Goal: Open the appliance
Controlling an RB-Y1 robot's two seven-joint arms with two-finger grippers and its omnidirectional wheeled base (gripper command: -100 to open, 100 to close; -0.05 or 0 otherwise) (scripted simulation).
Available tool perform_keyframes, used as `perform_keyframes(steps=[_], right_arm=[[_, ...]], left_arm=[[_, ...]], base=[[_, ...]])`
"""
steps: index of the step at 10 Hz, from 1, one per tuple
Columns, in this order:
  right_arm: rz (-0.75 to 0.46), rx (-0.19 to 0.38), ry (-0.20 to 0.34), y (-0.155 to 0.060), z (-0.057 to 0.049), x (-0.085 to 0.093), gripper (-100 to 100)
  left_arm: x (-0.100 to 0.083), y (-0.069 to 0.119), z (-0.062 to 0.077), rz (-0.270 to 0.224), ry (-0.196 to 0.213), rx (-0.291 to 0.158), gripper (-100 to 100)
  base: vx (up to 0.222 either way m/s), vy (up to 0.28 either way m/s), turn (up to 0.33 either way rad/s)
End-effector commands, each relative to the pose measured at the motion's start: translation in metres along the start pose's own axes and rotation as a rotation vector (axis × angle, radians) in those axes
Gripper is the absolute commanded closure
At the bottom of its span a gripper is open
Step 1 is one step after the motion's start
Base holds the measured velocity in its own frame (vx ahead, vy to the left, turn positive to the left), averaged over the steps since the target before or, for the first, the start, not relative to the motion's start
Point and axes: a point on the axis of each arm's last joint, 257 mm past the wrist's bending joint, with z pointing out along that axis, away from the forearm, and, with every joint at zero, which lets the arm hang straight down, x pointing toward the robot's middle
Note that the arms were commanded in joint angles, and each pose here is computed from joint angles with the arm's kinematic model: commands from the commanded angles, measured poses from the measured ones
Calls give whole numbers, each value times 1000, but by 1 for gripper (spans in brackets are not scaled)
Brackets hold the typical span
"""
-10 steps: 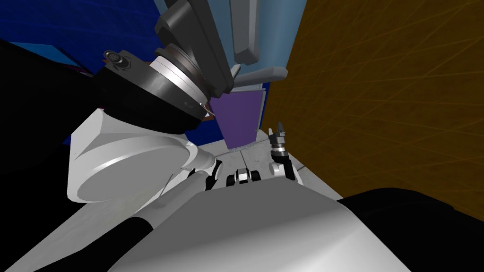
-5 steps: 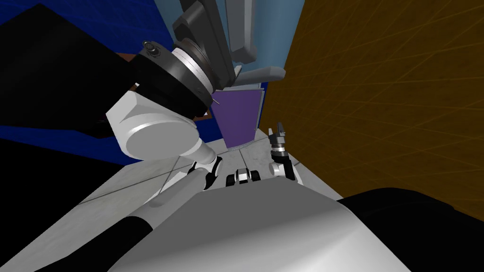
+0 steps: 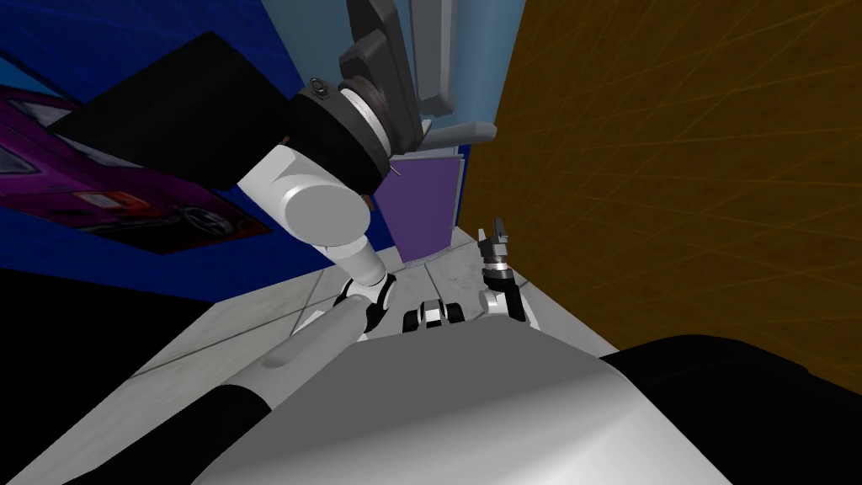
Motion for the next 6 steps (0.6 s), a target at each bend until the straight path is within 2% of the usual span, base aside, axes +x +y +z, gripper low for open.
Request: perform_keyframes(steps=[1,2,3,4,5,6], right_arm=[[0,0,0,0,0,0,0],[0,0,0,0,0,0,0],[0,0,0,0,0,0,0],[0,0,0,0,0,0,0],[0,0,0,0,0,0,0],[0,0,0,0,0,0,0]], left_arm=[[-11,-2,15,8,-20,15,-100],[-15,-8,24,24,-28,31,-100],[-19,0,27,18,-33,11,-100],[-19,0,27,18,-33,11,-100],[-25,1,39,31,-44,13,-100],[-26,4,40,29,-46,8,-100]], base=[[-66,34,-63],[-70,35,-110],[-63,30,-59],[-32,9,3],[-56,19,-97],[-52,25,-69]])
